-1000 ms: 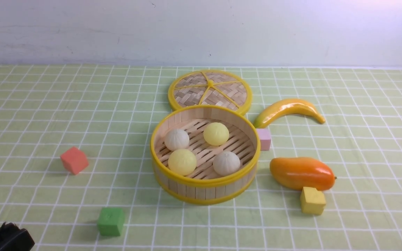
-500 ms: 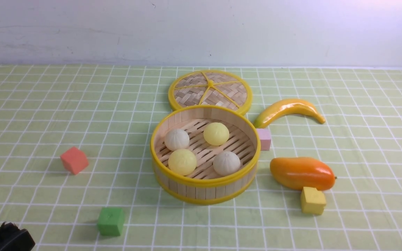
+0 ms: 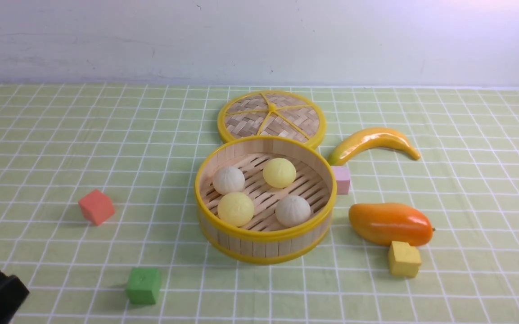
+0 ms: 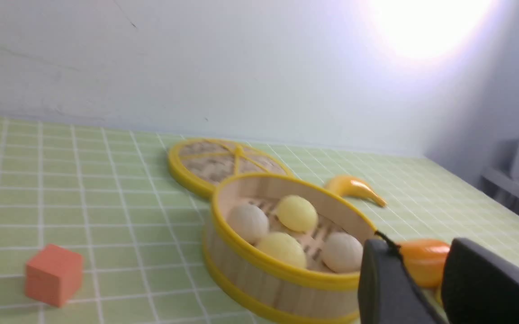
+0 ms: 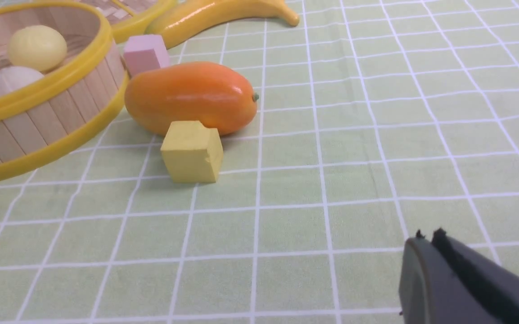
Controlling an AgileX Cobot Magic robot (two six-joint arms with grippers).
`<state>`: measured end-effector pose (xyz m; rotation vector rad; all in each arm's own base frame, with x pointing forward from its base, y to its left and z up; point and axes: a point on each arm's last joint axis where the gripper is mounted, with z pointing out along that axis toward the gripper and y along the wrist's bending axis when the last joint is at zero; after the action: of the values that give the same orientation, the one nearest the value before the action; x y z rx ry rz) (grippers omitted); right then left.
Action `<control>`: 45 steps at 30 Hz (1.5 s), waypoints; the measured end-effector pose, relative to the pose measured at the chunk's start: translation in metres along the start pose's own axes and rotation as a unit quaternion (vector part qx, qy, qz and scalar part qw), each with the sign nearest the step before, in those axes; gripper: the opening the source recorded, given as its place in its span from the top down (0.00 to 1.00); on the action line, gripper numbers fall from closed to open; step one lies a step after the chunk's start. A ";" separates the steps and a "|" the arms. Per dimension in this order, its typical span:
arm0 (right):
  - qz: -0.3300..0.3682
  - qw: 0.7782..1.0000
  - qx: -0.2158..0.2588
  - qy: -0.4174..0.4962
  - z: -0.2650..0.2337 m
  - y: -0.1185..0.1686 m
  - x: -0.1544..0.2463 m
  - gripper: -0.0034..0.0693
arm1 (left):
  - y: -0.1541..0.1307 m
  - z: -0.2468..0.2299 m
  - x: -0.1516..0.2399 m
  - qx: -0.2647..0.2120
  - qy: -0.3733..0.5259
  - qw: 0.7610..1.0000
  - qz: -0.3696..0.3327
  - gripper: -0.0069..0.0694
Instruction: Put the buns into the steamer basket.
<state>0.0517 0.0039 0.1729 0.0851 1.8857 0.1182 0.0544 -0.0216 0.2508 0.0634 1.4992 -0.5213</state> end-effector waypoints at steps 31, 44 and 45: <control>0.000 1.000 0.000 0.000 0.000 0.000 0.000 0.90 | 0.025 -0.012 0.075 -0.116 0.169 0.978 0.027 0.93; 0.001 1.000 0.000 0.000 0.000 0.000 0.000 0.87 | 0.025 -0.012 0.075 -0.116 0.169 0.978 0.027 0.93; 0.001 1.000 0.000 0.000 0.000 0.000 0.000 0.87 | 0.025 -0.012 0.075 -0.116 0.169 0.978 0.027 0.93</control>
<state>0.0517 0.0040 0.1728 0.0858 1.8865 0.1194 0.0509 -0.0169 0.1709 0.0102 1.8771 -0.2960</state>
